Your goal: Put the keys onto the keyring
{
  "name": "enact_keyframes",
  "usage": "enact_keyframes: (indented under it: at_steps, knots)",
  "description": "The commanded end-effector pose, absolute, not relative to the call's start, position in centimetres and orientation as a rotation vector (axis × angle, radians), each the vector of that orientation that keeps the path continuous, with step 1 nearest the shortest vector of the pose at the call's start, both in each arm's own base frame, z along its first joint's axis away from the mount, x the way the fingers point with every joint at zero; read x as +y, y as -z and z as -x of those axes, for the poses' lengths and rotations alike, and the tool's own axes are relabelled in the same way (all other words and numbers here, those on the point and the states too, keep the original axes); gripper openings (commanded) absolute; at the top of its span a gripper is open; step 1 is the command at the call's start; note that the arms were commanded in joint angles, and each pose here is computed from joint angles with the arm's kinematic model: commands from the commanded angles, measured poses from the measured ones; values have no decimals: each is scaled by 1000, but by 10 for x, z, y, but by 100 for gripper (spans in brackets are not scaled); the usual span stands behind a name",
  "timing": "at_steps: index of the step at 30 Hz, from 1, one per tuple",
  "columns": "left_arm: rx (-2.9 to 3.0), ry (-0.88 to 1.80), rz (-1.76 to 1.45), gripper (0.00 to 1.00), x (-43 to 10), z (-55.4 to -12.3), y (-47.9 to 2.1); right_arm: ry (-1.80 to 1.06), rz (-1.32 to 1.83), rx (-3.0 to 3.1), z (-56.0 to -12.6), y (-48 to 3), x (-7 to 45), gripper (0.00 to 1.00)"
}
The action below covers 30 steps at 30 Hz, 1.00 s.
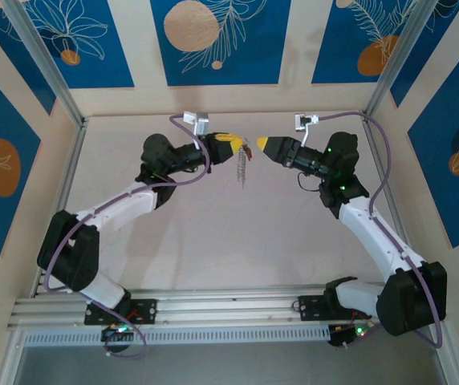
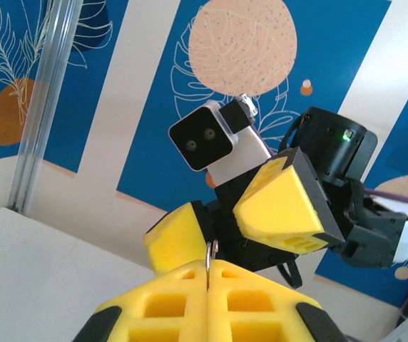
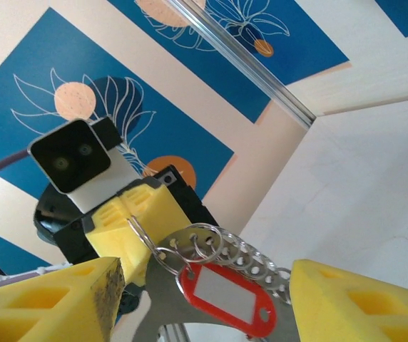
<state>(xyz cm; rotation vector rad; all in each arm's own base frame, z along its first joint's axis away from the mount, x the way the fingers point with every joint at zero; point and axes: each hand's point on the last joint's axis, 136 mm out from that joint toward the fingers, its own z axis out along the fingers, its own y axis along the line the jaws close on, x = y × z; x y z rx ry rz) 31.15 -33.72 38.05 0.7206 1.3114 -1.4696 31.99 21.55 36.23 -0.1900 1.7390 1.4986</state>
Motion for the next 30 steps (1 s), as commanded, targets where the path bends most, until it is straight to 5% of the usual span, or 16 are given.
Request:
enact_keyframes:
  at_steps: [1, 15, 30]
  knots:
    - [1206, 1534, -662, 0, -331, -307, -407, -1504, 235, 1625, -320, -393, 219, 64]
    - [1237, 1682, -571, 0, -338, -319, -407, -1553, 318, 1552, -330, -398, 232, 59]
    - [1266, 1694, -544, 0, -337, -320, -406, -1581, 370, 1574, -321, -393, 245, 37]
